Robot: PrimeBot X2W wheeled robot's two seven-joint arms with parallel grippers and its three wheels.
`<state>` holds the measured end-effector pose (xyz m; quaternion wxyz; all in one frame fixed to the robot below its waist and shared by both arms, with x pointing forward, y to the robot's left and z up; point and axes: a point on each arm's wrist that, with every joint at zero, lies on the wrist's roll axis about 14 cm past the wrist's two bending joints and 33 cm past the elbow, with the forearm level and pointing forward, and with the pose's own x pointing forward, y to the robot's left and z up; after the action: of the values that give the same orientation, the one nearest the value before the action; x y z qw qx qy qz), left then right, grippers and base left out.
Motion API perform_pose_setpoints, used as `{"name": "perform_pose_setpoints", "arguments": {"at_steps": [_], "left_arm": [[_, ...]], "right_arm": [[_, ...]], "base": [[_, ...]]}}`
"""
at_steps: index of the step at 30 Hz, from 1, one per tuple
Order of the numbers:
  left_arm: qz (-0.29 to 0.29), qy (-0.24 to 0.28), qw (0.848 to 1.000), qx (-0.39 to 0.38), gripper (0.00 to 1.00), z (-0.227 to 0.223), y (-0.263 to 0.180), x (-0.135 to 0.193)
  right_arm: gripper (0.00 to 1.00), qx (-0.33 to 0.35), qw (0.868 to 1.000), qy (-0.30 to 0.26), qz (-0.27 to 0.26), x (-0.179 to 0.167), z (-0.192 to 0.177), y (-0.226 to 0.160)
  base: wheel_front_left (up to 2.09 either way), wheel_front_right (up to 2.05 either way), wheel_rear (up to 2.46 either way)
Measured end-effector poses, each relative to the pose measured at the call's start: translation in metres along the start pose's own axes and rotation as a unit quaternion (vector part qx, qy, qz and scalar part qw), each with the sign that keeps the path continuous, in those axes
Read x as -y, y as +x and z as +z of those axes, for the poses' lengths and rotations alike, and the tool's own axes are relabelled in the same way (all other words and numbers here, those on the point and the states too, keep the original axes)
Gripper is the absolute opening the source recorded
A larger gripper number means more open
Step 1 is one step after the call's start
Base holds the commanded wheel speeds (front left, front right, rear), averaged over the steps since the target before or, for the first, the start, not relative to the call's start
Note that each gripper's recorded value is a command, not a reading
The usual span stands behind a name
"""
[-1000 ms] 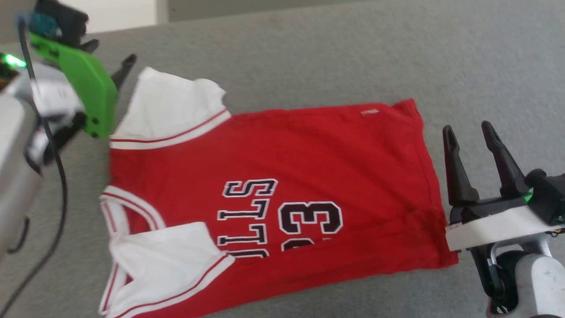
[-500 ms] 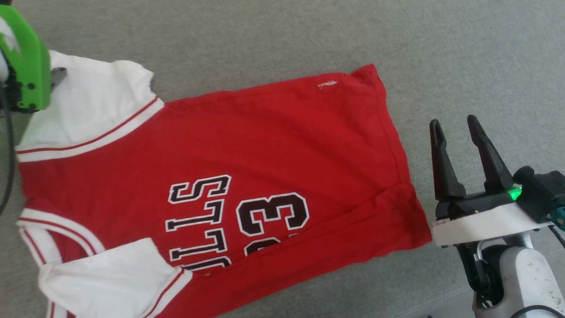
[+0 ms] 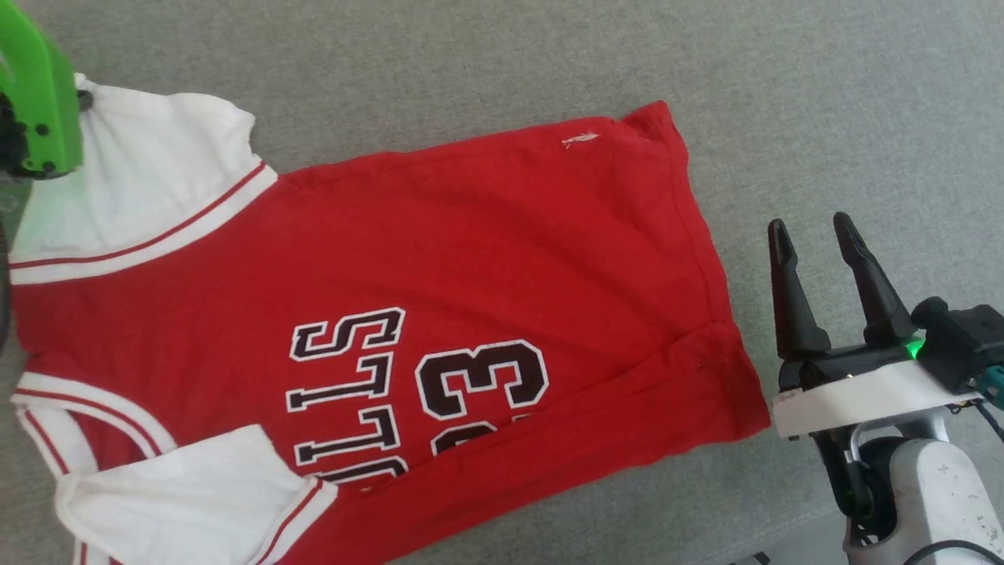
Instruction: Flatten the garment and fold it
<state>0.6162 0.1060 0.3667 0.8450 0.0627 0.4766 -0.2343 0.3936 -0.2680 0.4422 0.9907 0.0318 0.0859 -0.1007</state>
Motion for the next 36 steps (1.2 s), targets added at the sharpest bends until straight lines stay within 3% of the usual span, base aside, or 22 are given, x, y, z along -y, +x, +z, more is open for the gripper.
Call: {"name": "perform_pose_setpoints", "arguments": {"at_steps": [9, 15, 20, 29, 36], "left_arm": [[0.013, 0.063, 0.99, 0.129, 0.0, 0.028, -0.044, 0.011], [0.004, 0.086, 0.973, 0.216, 0.0, 0.032, -0.084, 0.029], [0.005, 0.098, 0.954, 0.284, 0.0, 0.031, -0.123, 0.043], [0.017, 0.086, 0.934, 0.347, 0.0, 0.006, -0.174, 0.059], [0.014, 0.073, 0.938, 0.337, 0.0, -0.024, -0.176, 0.068]], "right_arm": [[1.0, -0.048, 0.997, -0.047, 0.034, -0.005, 0.006, 0.007], [1.0, -0.128, 0.983, -0.102, 0.08, -0.007, 0.011, 0.027], [1.0, -0.198, 0.962, -0.146, 0.122, -0.023, 0.016, 0.049], [1.0, -0.314, 0.909, -0.212, 0.171, -0.054, -0.007, 0.086], [1.0, -0.383, 0.868, -0.26, 0.178, -0.061, -0.048, 0.104]], "base": [[0.0, 0.0, 0.0], [0.0, 0.0, 0.0], [0.0, 0.0, 0.0], [0.0, 0.0, 0.0], [0.0, 0.0, 0.0]]}}
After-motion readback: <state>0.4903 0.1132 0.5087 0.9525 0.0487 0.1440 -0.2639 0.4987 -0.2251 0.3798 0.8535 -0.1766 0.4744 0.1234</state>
